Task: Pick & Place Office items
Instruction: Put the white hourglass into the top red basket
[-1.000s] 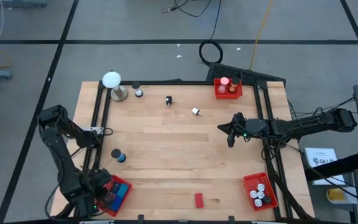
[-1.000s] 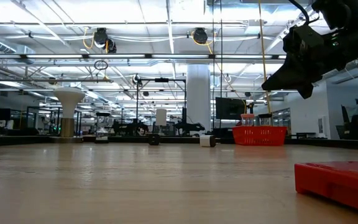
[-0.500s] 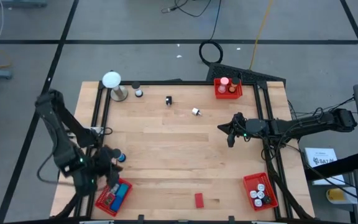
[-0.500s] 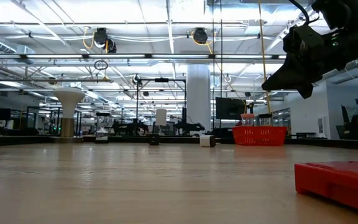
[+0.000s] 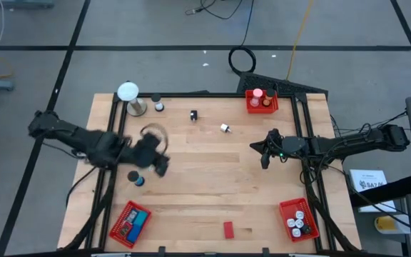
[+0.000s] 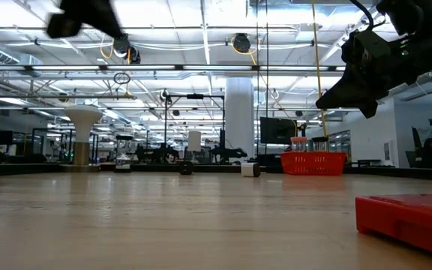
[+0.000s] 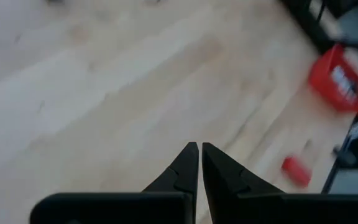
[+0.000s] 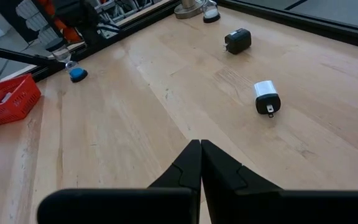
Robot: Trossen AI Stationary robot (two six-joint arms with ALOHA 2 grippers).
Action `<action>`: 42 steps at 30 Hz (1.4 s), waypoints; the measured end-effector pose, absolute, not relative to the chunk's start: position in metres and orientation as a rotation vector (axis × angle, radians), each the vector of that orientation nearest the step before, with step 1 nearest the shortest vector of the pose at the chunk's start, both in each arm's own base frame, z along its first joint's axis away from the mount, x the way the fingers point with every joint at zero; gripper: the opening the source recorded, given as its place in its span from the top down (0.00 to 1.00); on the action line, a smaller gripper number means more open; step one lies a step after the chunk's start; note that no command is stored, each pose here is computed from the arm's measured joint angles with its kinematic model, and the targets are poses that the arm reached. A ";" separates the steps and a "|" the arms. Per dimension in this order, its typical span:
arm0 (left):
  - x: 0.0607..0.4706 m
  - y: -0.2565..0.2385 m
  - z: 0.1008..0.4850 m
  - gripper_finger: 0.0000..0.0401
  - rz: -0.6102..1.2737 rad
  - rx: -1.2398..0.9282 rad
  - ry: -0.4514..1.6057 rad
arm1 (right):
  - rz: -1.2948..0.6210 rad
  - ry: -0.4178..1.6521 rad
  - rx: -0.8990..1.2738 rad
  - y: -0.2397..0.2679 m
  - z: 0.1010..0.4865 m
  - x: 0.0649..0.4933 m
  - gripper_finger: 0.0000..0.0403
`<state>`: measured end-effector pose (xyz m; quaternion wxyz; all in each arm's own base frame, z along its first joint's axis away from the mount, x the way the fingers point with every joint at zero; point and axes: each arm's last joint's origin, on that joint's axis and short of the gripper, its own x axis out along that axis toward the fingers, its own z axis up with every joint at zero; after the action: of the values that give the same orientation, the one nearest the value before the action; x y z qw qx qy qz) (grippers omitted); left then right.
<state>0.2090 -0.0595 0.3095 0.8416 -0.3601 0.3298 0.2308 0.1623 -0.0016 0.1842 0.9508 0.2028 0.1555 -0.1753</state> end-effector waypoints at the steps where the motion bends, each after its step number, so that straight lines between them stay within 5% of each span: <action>1: 0.216 -0.049 0.311 0.95 0.486 -0.769 0.671 | -0.356 0.314 0.413 -0.002 0.184 0.162 1.00; 9: 0.241 0.034 0.314 0.95 0.421 -0.705 0.642 | -0.354 0.293 0.428 -0.002 0.186 0.163 1.00; 25: 0.258 0.178 0.332 0.93 0.623 -0.529 1.060 | -0.367 0.283 0.471 -0.002 0.186 0.163 1.00; 42: 0.236 0.258 0.274 0.37 0.762 -0.515 1.406 | -0.414 0.267 0.474 -0.003 0.186 0.163 1.00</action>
<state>0.2355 0.2577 0.2741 0.6672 -0.2283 0.6233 0.3379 0.1627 -0.0031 0.1863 0.9421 0.2325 0.1309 -0.2032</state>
